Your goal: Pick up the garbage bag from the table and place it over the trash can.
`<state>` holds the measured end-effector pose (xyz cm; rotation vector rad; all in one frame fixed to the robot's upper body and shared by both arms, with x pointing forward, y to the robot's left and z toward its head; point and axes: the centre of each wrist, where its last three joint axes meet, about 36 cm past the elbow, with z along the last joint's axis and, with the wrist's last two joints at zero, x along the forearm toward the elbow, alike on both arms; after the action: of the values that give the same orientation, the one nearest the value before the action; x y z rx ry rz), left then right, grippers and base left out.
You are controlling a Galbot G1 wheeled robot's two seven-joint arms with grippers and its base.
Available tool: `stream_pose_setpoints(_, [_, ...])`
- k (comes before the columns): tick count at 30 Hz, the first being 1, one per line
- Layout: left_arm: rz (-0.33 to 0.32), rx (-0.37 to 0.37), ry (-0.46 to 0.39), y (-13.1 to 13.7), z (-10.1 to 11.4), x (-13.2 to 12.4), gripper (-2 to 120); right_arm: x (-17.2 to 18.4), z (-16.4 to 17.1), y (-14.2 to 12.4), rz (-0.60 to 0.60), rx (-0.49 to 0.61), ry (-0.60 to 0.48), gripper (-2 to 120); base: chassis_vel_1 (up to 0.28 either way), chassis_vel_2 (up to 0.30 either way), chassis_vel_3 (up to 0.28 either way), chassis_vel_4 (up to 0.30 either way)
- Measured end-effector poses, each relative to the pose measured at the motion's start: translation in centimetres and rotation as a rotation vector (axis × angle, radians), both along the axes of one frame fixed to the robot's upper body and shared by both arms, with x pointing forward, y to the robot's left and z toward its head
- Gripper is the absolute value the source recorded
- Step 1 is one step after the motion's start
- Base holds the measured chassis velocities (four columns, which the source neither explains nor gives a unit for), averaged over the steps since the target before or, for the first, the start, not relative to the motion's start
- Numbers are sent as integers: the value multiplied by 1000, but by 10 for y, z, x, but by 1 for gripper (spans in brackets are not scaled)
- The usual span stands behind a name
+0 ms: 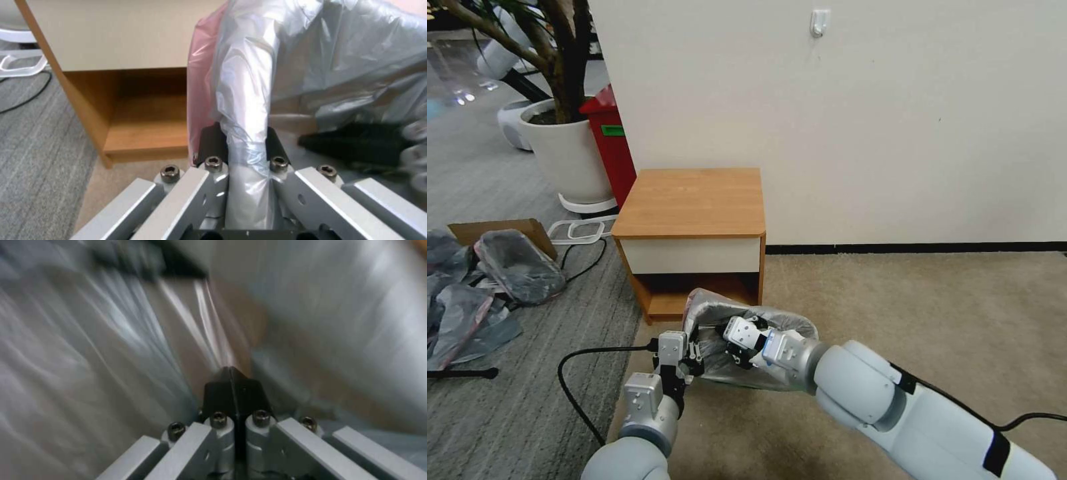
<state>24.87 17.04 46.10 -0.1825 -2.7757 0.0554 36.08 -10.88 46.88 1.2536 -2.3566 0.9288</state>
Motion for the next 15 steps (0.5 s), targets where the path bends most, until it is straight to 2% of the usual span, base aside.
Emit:
stream_pose_setpoints(7, [-9,-14,-11,-1,5,-2,3,1,-21,-5,-39,-39,27,0,0,0,0,0])
stream_pose_setpoints(15, [-27,-35,-9,-7,7,-6,3,3,-27,-7,-58,-71,12,0,0,0,0,0])
